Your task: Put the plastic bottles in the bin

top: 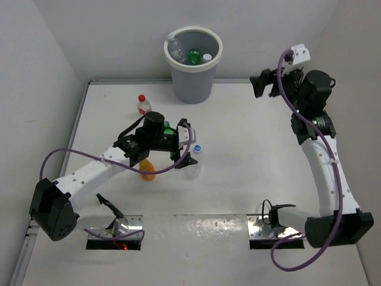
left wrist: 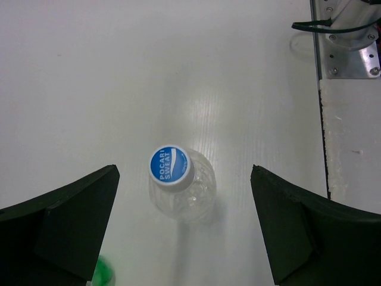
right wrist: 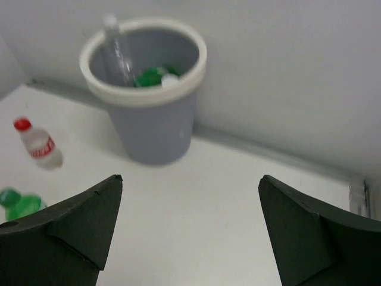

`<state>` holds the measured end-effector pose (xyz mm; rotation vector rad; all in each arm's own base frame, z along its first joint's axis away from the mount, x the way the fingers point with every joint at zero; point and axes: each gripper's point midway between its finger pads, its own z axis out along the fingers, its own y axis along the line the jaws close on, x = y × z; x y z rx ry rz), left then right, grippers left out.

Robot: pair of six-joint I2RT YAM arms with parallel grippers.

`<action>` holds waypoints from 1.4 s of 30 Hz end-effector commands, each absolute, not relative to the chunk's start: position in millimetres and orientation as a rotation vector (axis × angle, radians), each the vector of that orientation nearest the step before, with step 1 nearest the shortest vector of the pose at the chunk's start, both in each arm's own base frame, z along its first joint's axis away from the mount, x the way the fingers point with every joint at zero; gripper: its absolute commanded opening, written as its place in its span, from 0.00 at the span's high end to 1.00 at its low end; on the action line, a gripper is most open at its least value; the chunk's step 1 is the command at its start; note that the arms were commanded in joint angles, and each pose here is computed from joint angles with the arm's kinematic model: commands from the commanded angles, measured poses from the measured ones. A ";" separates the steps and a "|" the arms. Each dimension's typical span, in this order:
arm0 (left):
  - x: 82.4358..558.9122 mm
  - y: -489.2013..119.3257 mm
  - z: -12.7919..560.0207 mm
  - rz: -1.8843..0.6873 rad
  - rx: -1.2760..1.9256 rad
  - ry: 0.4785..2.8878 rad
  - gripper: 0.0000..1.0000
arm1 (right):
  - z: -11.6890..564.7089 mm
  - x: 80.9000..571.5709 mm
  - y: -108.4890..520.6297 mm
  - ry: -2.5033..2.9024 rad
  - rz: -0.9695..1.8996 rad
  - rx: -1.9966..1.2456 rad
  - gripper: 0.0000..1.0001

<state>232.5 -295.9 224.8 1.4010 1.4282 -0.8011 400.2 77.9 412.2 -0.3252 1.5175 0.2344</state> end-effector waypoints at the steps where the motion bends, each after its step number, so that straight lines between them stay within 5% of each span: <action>1: 231.6 -317.2 225.6 -0.853 1.416 1.354 0.00 | 364.6 376.2 65.8 1.661 0.294 -0.289 0.06; 5: 242.0 -329.9 205.6 -0.899 1.368 1.443 0.00 | 346.2 350.1 47.8 1.710 0.303 -0.221 0.06; 9: 245.5 -334.6 198.8 -0.947 1.366 1.484 0.14 | 325.1 332.6 32.7 1.746 0.292 -0.182 0.06; 14: 248.2 -337.3 206.5 -0.959 1.360 1.506 0.57 | 309.6 319.2 24.8 1.783 0.308 -0.156 0.07; 19: 281.2 -339.3 277.2 -0.909 1.238 1.456 0.87 | 289.6 306.3 26.6 1.825 0.353 -0.158 0.09; 24: 357.7 -323.9 457.2 -0.719 0.954 1.247 0.91 | 261.7 287.6 39.8 1.871 0.427 -0.181 0.09; 28: 427.6 -298.1 538.1 -0.519 0.651 1.157 0.91 | 249.3 280.1 49.0 1.886 0.474 -0.188 0.09; 32: 491.8 -293.4 555.0 -0.371 0.469 1.112 0.91 | 243.9 277.8 59.4 1.889 0.495 -0.223 0.09; 42: 594.0 -309.3 458.8 -0.214 0.436 1.112 0.91 | 249.3 259.6 101.5 1.906 0.554 -0.480 0.09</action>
